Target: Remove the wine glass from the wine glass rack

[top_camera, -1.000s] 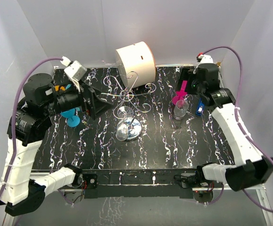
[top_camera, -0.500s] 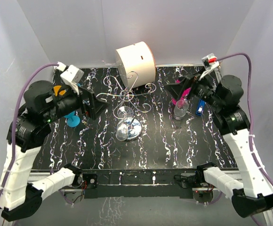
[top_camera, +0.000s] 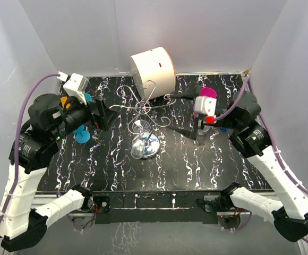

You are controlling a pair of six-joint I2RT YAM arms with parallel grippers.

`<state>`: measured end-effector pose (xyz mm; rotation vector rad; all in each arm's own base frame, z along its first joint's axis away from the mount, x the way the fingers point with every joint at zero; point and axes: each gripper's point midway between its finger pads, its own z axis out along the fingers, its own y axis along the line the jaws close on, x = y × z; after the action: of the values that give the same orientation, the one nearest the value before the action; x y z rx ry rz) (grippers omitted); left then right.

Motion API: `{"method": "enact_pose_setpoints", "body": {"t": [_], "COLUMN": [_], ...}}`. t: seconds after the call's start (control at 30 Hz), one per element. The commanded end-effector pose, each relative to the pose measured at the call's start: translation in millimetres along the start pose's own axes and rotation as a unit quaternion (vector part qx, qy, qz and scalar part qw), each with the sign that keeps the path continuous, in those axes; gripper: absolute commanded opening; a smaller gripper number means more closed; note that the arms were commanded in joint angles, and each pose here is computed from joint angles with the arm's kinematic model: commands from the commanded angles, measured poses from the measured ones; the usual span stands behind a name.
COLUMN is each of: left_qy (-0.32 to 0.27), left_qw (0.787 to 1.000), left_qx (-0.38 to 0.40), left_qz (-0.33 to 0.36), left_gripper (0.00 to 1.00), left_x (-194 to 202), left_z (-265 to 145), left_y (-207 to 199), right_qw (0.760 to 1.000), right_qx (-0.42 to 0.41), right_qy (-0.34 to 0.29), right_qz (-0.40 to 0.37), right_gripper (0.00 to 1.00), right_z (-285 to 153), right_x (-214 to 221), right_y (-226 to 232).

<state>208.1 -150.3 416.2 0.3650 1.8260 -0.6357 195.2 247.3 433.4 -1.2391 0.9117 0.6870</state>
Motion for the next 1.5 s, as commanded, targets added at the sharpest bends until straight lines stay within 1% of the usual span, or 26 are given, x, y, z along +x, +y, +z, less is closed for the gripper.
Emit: {"method": "enact_pose_setpoints", "body": {"t": [0.0, 0.13, 0.2, 0.33, 0.53, 0.63, 0.8, 1.1, 1.47], "left_qy": [0.01, 0.02, 0.023, 0.03, 0.032, 0.033, 0.036, 0.034, 0.03], "left_qw": [1.0, 0.999, 0.999, 0.998, 0.997, 0.997, 0.996, 0.996, 0.996], "left_qx": [-0.025, -0.039, -0.046, -0.058, -0.066, -0.069, -0.077, -0.083, -0.088], "left_qz": [-0.011, -0.015, -0.017, -0.018, -0.019, -0.019, -0.019, -0.017, -0.015], "left_gripper": [0.99, 0.99, 0.99, 0.99, 0.99, 0.99, 0.99, 0.99, 0.99], "left_x": [5.0, 9.8, 12.3, 15.6, 15.3, 15.8, 17.3, 17.4, 15.7], "left_z": [4.8, 9.0, 11.0, 13.9, 15.2, 15.3, 14.2, 9.7, 6.4], "left_y": [8.8, 14.1, 17.4, 22.3, 25.1, 25.9, 29.0, 30.3, 31.8], "right_qw": [0.982, 0.968, 0.96, 0.943, 0.925, 0.919, 0.91, 0.895, 0.883], "right_qx": [-0.055, -0.076, -0.1, -0.128, -0.116, -0.115, -0.117, -0.115, -0.113], "right_qy": [0.006, -0.002, -0.003, 0.017, 0.009, 0.006, 0.003, 0.009, 0.013], "right_qz": [-0.179, -0.238, -0.26, -0.307, -0.361, -0.377, -0.397, -0.432, -0.455], "right_gripper": [0.98, 0.98, 0.93, 0.84, 0.67, 0.62, 0.57, 0.5, 0.38], "right_z": [15.6, 26.8, 31.5, 39.3, 46.8, 50.3, 56.7, 67.3, 75.1], "right_x": [-3.4, -6.9, -3.7, 13.6, 16.9, 20.3, 23.5, 30.8, 33.9], "right_y": [13.7, 31.7, 42.5, 58.0, 65.4, 67.3, 69.6, 69.3, 69.1]}}
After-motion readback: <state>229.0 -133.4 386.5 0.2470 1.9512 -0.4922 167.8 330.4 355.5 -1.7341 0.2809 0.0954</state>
